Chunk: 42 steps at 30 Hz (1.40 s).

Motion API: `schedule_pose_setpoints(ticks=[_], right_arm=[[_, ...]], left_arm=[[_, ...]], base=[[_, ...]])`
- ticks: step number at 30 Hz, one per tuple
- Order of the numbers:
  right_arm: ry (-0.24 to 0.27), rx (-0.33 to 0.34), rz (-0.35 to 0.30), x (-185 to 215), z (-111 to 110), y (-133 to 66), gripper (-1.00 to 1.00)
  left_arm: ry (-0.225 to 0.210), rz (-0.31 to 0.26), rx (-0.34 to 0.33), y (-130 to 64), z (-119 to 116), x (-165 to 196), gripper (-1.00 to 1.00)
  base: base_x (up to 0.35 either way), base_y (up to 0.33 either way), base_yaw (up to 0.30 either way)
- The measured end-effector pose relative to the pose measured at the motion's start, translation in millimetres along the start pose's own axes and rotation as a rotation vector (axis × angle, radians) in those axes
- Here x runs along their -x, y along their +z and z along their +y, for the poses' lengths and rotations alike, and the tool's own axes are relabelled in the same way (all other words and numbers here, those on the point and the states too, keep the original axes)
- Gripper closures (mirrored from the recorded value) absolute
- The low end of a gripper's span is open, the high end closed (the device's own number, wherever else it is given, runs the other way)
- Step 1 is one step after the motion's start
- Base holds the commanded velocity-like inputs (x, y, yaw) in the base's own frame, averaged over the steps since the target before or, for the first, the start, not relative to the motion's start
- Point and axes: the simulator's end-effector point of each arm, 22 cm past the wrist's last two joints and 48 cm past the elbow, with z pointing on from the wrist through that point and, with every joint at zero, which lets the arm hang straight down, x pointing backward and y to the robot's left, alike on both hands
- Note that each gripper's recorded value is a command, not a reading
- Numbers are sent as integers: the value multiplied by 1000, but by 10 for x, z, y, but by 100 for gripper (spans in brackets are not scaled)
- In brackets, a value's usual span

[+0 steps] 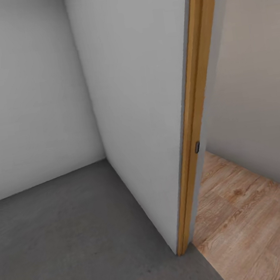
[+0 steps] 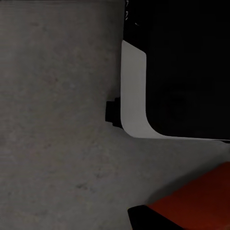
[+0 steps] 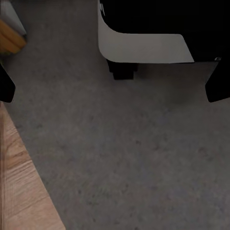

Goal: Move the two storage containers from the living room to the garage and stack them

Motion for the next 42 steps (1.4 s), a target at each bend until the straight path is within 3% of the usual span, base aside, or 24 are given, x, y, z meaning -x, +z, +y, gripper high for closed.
schedule_pose_setpoints(ticks=[26,42], right_arm=[[1,0,-17,73,-2,-15,-100],[3,1,-24,101,9,-22,-100]], left_arm=[[-2,-18,-1,-19,-3,72,-100],[-2,-24,-1,-27,-3,97,-100]], base=[[1,0,-288],[181,140,-161]])
